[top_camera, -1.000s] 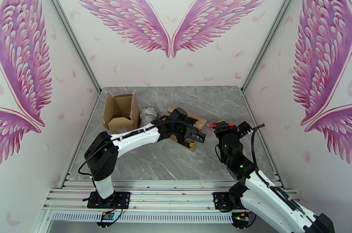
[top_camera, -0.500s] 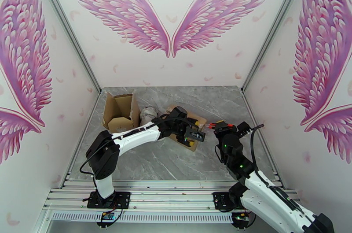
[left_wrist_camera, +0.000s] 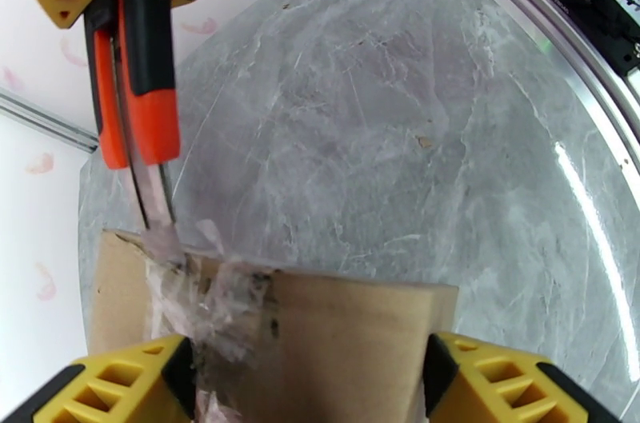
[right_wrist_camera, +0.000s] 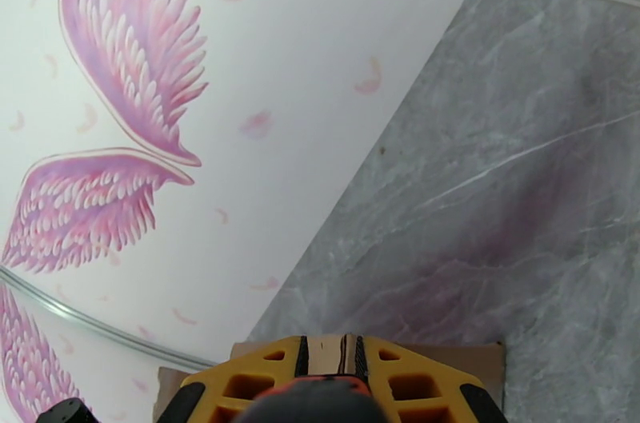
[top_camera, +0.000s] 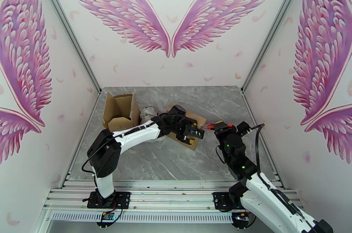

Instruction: Unpack the express box

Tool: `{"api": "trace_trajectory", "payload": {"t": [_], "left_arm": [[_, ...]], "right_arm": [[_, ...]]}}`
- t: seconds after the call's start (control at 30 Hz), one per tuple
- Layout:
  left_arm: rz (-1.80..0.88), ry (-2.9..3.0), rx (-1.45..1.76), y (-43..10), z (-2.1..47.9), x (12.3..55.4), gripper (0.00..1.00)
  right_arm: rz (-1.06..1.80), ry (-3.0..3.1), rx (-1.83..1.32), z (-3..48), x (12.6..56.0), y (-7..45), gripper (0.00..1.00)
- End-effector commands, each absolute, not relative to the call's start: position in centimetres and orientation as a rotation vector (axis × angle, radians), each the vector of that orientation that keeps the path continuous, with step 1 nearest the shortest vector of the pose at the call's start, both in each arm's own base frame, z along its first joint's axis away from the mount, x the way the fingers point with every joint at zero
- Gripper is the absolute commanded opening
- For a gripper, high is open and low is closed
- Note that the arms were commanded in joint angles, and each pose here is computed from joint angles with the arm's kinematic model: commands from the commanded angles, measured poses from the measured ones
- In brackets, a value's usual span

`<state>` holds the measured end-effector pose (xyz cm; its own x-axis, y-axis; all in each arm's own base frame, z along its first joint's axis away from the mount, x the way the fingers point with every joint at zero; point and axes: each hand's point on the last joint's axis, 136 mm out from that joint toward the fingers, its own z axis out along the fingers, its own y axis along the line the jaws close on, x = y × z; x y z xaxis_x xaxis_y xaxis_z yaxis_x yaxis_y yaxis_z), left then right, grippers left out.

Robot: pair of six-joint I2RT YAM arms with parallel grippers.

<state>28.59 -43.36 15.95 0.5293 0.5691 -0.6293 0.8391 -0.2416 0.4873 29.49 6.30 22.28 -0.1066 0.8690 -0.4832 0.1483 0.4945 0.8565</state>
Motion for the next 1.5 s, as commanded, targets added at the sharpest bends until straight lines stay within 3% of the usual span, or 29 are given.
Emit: {"api": "trace_trajectory", "payload": {"t": [0.0,0.67,0.83,0.97,1.47], "left_arm": [[-0.368,1.143,1.833,-44.1,18.1,31.4,0.76],[-0.343,1.186,1.766,-43.5,18.8,31.7,0.78],[-0.311,1.159,1.678,-43.4,20.3,32.1,0.94],[-0.288,1.139,1.646,-43.5,21.2,32.4,0.99],[-0.269,1.305,1.519,-43.7,20.9,36.4,0.94]], "right_arm": [[0.931,1.785,0.827,20.8,28.4,9.9,0.0],[0.856,1.983,0.872,19.5,27.7,9.9,0.0],[0.85,1.983,0.936,19.0,27.1,8.8,0.0],[0.89,1.956,0.993,18.6,27.4,8.5,0.0],[1.108,2.118,0.873,19.1,27.3,12.0,0.0]]}}
